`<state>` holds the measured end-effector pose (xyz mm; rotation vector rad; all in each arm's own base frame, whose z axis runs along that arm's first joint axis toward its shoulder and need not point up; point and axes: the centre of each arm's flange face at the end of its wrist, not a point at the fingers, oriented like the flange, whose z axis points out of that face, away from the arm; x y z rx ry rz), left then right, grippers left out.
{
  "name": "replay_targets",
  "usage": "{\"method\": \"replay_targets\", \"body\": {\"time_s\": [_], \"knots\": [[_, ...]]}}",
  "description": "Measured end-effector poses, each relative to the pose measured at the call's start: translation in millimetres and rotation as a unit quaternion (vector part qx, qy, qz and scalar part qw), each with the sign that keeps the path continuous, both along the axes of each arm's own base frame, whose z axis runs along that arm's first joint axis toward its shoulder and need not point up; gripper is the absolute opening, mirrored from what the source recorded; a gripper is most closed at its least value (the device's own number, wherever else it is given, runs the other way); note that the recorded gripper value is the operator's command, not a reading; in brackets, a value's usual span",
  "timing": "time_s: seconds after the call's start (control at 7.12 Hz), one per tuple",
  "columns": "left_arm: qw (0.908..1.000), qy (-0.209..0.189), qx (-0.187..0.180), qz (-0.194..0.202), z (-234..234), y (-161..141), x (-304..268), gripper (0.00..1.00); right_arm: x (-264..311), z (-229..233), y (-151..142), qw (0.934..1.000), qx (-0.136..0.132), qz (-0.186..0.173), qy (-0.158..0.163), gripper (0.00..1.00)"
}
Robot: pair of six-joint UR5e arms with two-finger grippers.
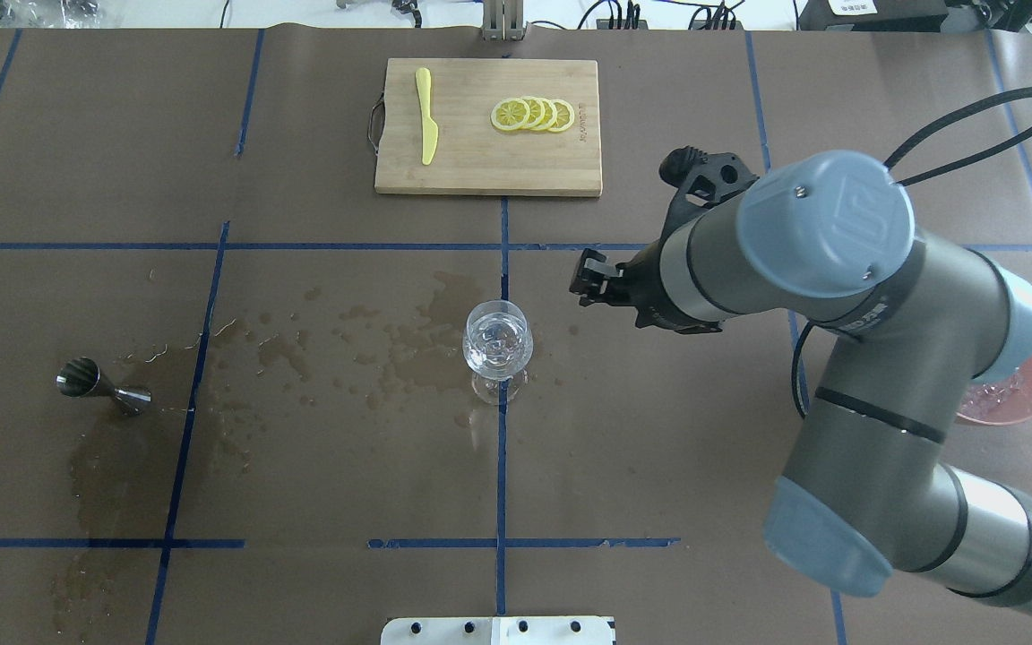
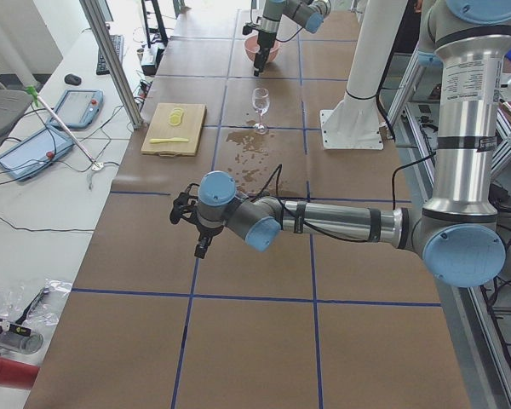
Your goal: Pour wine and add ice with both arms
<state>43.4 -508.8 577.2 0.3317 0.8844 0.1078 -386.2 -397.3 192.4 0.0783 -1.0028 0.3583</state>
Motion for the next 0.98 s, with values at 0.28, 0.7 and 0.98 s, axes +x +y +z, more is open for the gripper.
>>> {"method": "replay_targets", "body": {"time_s": [0.28, 0.7, 0.98], "knots": [[1.0000, 0.000, 0.001, 0.001, 0, 0, 0, 1.00, 79, 62, -32, 0.9989, 0.006, -0.032, 0.033, 1.00], [1.0000, 0.001, 0.007, 0.001, -6, 0, 0, 1.00, 220, 163, -80, 0.9940, 0.032, -0.078, 0.070, 1.00], [0.9999, 0.003, 0.017, 0.001, -15, 0, -1, 1.00, 310, 246, -108, 0.9869, 0.065, -0.121, 0.085, 1.00]]}}
